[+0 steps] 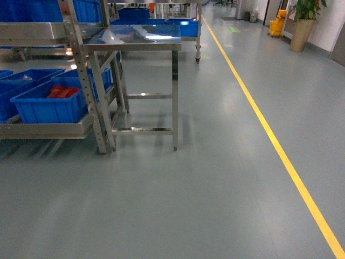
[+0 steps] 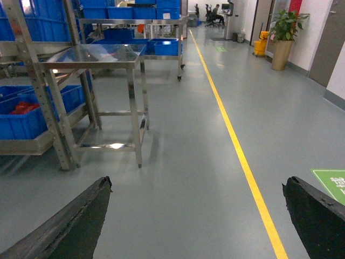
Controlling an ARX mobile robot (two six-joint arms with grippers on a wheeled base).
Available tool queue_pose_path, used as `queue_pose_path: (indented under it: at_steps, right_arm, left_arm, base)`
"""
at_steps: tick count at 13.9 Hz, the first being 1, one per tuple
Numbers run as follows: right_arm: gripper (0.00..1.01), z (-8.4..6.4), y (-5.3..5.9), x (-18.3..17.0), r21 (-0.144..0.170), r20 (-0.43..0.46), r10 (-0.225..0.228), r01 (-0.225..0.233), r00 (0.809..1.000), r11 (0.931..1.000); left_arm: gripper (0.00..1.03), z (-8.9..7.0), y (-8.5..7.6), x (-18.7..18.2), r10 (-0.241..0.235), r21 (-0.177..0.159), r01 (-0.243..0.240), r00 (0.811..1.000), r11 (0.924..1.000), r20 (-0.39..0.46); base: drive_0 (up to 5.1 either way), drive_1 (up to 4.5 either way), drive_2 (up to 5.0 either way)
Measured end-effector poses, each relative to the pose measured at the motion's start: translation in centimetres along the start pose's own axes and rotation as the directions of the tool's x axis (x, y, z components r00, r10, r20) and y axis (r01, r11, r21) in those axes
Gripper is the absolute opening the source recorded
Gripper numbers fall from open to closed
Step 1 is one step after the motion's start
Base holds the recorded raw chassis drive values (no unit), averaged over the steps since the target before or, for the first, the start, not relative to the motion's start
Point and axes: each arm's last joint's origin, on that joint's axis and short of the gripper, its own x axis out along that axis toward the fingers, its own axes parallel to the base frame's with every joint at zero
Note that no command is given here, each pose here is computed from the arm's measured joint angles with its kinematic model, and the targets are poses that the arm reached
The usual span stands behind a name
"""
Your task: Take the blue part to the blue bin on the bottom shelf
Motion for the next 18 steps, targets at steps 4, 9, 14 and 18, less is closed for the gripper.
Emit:
queue_pose_path:
  at_steps: [4,9,14,18]
  right_arm:
    - [0.98,0.00,0.00,0.00,0.000,0.000,0.000,0.000,1.000,1.0000]
    - [0.98,0.01,0.00,0.00,0.000,0.002,0.000,0.000,1.000,1.0000]
    - [0.98,0.01,0.00,0.00,0.000,0.001,0.000,0.000,1.000,1.0000]
    - [0.98,-0.01,0.00,0.00,0.000,-0.001,0.000,0.000,1.000,1.0000]
  left_arm:
    - [0.43,-0.01,0.00,0.01,0.001,0.001,-0.001,1.000,1.0000,-0.001]
    - [0.43,0.00,0.00,0.01,0.000,0.000,0.000,1.000,1.0000,0.000]
    - [0.43,-0.02,-0.01,0.01,0.000,0.001,0.000,1.000,1.0000,-0.002]
    - [0.43,-0.02,-0.01,0.01,0.000,0.001,0.000,1.000,1.0000,-0.002]
  base:
    - [-0.1,4.12,-4.2]
    - [0.0,4.16,-4.2]
    - [0.1,4.25,-4.1]
    - [0.0,4.17,-4.2]
